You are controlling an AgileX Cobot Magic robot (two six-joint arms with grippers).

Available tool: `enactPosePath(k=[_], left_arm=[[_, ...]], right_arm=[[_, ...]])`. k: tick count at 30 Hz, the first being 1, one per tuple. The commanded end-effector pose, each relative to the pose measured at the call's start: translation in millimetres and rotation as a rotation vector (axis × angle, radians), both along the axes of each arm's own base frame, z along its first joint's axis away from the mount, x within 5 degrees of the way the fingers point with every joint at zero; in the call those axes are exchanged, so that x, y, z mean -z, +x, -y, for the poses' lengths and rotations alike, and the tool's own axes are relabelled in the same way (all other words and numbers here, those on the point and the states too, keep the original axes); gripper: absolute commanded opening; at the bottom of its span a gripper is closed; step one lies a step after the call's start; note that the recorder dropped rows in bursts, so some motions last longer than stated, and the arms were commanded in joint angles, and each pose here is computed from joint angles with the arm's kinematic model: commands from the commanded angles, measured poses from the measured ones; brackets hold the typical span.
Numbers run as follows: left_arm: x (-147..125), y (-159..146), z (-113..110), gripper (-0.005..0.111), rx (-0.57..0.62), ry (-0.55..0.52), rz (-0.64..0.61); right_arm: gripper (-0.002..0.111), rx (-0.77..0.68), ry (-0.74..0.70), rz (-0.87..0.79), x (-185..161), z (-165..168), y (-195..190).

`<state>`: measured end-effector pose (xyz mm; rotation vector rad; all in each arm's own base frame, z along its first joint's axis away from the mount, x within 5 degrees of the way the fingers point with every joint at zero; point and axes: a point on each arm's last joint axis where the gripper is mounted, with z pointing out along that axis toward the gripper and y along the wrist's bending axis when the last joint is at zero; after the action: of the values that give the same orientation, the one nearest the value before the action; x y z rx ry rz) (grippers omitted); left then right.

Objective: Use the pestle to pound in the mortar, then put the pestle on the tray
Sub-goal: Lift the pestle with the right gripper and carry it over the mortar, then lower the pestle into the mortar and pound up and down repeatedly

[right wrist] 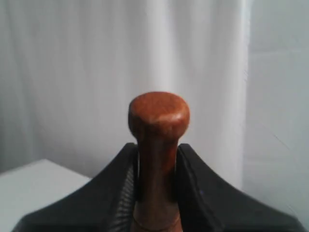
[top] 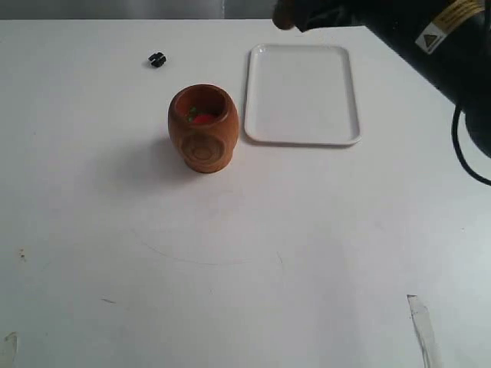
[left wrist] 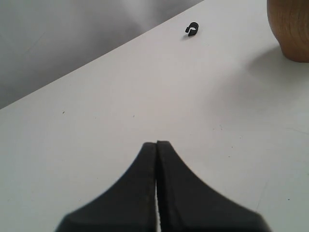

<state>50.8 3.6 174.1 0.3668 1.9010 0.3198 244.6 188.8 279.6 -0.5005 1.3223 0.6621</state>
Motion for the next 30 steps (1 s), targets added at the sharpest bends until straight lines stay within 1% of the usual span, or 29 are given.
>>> enactPosePath(k=[1,3,6,8,14,16,19,23,25,28,30], left_arm=[[0,0,1,0.000,0.006,-0.015,0.004],[0,0,1,0.000,0.006,-0.015,0.004],[0,0,1,0.000,0.006,-0.015,0.004],[0,0,1,0.000,0.006,-0.015,0.004],[0,0,1,0.000,0.006,-0.015,0.004],[0,0,1,0.000,0.006,-0.015,0.004],[0,0,1,0.000,0.006,-0.015,0.004],[0,0,1,0.000,0.006,-0.015,0.004],[0,0,1,0.000,0.006,-0.015,0.004],[0,0,1,0.000,0.006,-0.015,0.004],[0,0,1,0.000,0.006,-0.015,0.004]], right_arm=[[0.000,-0.121,0.191,0.111,-6,-11,0],[0.000,-0.143,0.171,0.057,-1,-19,8],[0.000,-0.219,0.088,-0.017,13,-37,21],[0.000,-0.265,0.064,-0.077,21,-49,31],[0.000,-0.360,0.005,-0.087,36,-73,49],[0.000,-0.339,-0.072,-0.126,50,-76,56],[0.000,-0.373,-0.195,-0.153,69,-80,55],[0.000,-0.433,-0.269,-0.183,90,-83,53],[0.000,-0.435,-0.317,-0.177,108,-85,55],[0.000,-0.441,-0.356,-0.241,141,-86,57],[0.000,-0.446,-0.372,-0.268,154,-87,57]])
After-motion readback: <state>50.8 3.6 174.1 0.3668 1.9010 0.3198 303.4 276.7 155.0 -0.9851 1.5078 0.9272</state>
